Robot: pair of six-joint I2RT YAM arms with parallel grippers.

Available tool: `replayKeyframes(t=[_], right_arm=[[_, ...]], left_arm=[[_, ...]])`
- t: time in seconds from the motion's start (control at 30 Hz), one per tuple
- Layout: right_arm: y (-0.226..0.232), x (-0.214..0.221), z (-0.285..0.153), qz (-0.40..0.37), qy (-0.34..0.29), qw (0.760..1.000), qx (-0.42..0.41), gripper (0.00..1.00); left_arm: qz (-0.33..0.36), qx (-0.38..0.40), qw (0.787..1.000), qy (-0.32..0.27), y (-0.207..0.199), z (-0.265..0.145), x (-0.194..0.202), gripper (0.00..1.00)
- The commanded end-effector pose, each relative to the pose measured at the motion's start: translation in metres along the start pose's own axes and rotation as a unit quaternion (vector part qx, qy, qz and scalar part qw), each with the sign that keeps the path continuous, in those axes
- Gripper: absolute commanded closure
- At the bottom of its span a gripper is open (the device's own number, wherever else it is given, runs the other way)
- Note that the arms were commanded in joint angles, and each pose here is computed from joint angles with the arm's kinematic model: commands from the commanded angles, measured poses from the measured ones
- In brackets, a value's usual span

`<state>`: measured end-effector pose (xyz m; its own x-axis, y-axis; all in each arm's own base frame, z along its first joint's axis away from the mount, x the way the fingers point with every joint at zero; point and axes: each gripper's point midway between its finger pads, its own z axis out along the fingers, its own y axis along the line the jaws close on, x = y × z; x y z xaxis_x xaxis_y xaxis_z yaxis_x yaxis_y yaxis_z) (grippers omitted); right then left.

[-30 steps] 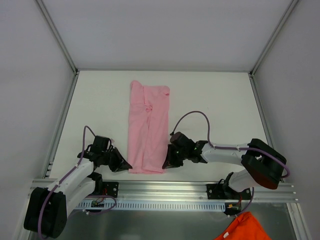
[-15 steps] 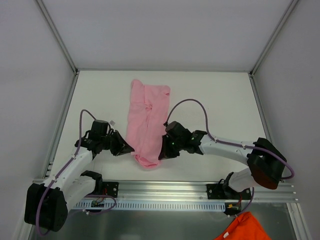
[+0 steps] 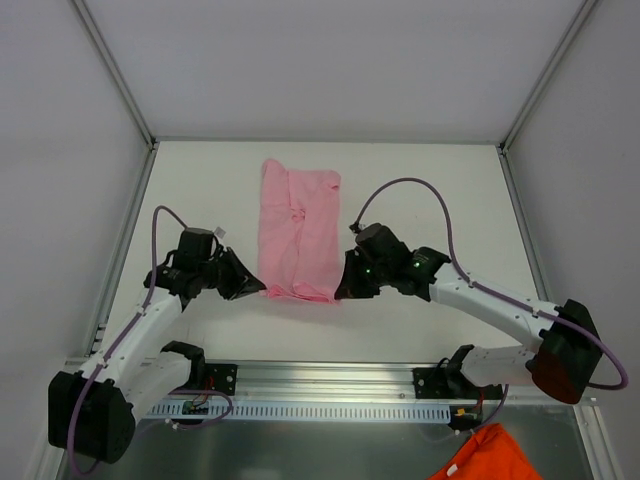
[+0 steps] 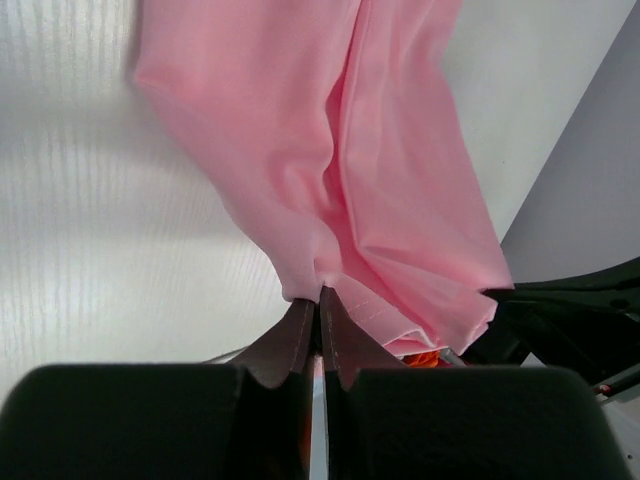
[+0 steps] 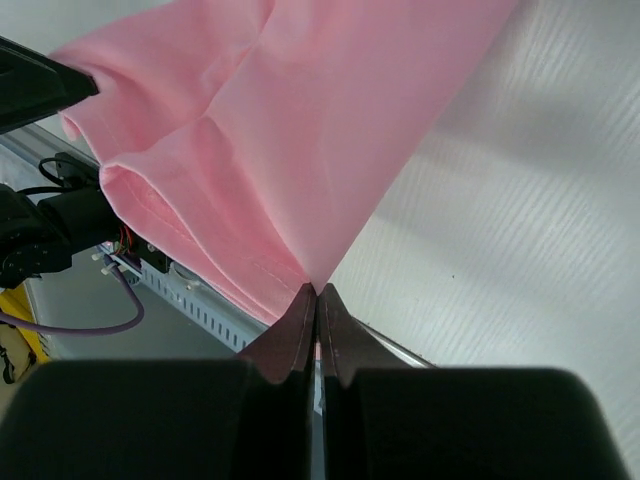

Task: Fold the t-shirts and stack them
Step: Fold the folded rectangular tshirt in 1/3 of the way

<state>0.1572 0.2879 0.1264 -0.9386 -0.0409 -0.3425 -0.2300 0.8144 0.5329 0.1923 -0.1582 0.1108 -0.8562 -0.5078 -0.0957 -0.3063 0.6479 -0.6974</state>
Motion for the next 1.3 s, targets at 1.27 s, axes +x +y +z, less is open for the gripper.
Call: replayKeyframes(t=[1.27], right_arm=[[-0.026,-0.081,0.008,-0.056,0.026,0.998,0.033,0.99]], left_arm=[[0.023,-0.024,0.998,-0.054,-0.042,0.022,-0.072,1.0]])
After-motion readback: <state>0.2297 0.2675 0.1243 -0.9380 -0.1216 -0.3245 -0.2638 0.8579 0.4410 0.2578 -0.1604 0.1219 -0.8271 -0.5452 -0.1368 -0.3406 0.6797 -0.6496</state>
